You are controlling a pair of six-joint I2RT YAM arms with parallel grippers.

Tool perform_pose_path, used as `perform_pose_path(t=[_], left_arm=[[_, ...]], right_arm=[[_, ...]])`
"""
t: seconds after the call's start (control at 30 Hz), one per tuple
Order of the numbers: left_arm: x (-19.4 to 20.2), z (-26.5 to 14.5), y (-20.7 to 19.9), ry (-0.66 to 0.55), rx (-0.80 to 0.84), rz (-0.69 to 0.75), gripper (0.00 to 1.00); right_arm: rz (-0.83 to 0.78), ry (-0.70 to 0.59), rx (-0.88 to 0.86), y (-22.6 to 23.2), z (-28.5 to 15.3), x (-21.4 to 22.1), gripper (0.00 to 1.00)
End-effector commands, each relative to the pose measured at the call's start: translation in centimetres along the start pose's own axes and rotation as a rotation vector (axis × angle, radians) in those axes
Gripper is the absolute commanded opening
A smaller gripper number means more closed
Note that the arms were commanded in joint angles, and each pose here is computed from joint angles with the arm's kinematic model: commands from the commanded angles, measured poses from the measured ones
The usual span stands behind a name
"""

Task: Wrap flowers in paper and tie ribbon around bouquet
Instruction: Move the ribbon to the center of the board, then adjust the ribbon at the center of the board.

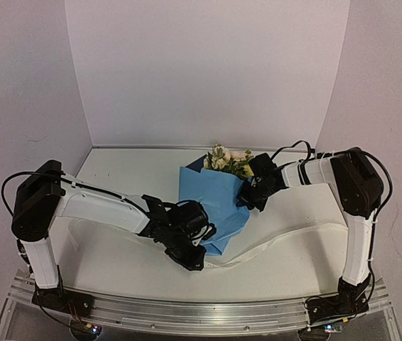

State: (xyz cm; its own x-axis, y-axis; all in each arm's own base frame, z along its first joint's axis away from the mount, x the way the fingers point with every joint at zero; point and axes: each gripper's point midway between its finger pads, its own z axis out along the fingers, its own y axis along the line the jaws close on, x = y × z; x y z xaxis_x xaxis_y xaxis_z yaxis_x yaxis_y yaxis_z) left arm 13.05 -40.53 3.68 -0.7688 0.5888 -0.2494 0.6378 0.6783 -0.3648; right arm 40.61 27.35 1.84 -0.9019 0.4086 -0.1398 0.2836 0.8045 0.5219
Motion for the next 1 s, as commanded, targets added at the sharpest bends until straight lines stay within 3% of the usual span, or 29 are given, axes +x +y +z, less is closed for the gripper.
perform_pose_path(t=[0.0,0.07,0.17,0.3,0.7,0.97], left_arm=[[-1.3,0.7,1.4,-0.055,-0.073,-0.065,0.27],[-1.6,0.8,2.1,-0.068,-0.089,-0.086,0.35],[-2.2,0.1,2.6,-0.112,-0.076,-0.113,0.55],[-2.8,-1.8,3.7,-0.181,-0.034,-0.167,0.70],[-0.6,-4.2,5.7,-0.243,0.091,-0.233,0.82],[-1.8,-6.9,5.5,-0.321,0.149,-0.242,0.89]], right_arm=[[0.056,0.005,-0.029,2.0,-2.0,-0.2,0.00],[0.069,0.007,-0.030,2.2,-2.3,-0.2,0.00],[0.094,0.007,-0.037,2.8,-2.6,-0.6,0.00],[0.121,0.026,-0.029,3.0,-2.7,-0.6,0.00],[0.180,0.045,-0.018,3.8,-3.2,-0.9,0.00],[0.216,0.058,0.007,2.7,-2.9,-0.7,0.00]])
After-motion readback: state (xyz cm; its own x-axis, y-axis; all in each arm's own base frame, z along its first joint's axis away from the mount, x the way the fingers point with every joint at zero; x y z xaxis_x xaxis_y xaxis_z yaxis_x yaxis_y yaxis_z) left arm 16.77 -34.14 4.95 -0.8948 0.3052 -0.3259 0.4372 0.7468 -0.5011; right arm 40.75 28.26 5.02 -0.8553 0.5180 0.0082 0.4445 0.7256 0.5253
